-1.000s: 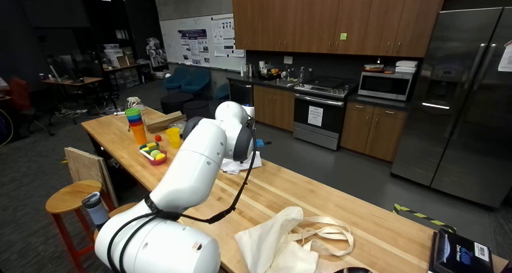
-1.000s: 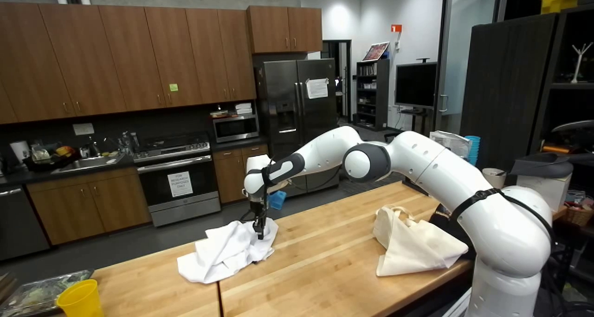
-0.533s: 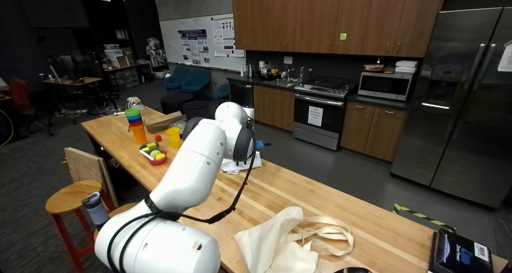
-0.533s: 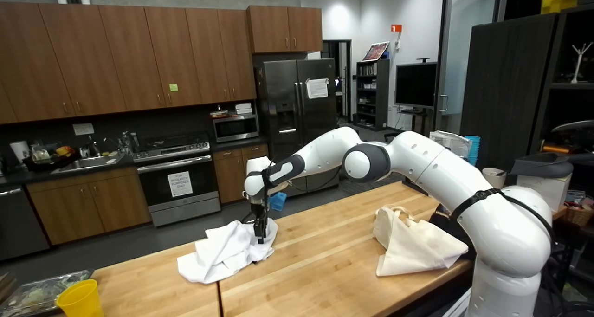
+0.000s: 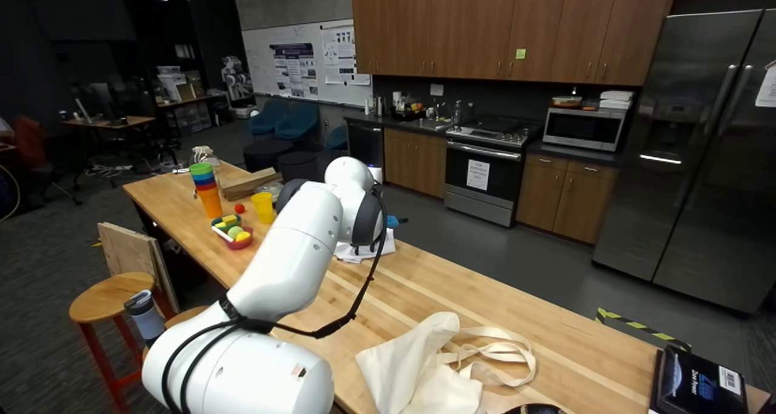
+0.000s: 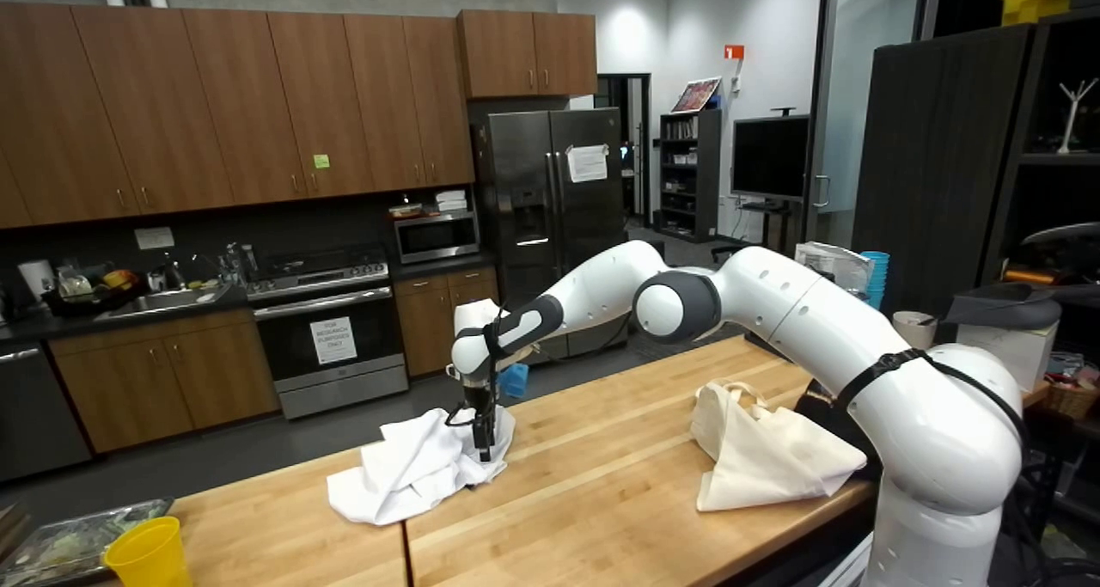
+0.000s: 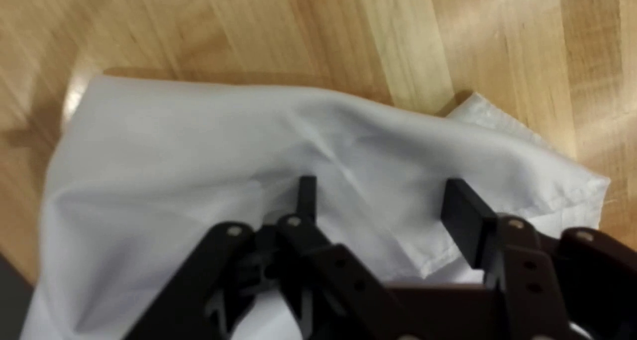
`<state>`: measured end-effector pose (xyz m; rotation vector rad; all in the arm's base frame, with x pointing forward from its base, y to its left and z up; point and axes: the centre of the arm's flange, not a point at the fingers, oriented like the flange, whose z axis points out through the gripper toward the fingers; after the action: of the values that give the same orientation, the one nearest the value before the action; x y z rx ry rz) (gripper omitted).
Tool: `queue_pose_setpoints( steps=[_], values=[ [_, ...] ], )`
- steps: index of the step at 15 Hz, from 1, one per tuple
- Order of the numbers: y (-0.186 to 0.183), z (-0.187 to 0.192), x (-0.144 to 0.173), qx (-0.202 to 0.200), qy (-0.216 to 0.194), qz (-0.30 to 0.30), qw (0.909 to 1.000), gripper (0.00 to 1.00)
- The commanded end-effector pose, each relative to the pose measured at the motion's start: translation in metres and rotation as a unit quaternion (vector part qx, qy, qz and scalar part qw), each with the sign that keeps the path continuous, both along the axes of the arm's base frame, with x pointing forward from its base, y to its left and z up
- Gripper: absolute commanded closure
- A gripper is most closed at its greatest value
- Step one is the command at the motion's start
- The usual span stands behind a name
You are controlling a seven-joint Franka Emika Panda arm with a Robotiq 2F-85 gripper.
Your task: Move the bag and the white towel to the right
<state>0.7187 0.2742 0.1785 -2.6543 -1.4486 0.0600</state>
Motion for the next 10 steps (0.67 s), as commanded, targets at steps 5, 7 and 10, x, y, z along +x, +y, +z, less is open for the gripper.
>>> queue_pose_setpoints(
  steps=[5, 7, 10],
  values=[
    [-0.002, 0.001, 0.001, -0.004, -0.008, 0.007, 0.9999, 0.99],
    [-0.008, 0.004, -0.003, 0.0, -0.013, 0.001, 0.9999, 1.0],
    [-0.023, 0.011, -0.011, 0.009, -0.028, -0.011, 0.9995, 1.0]
  ],
)
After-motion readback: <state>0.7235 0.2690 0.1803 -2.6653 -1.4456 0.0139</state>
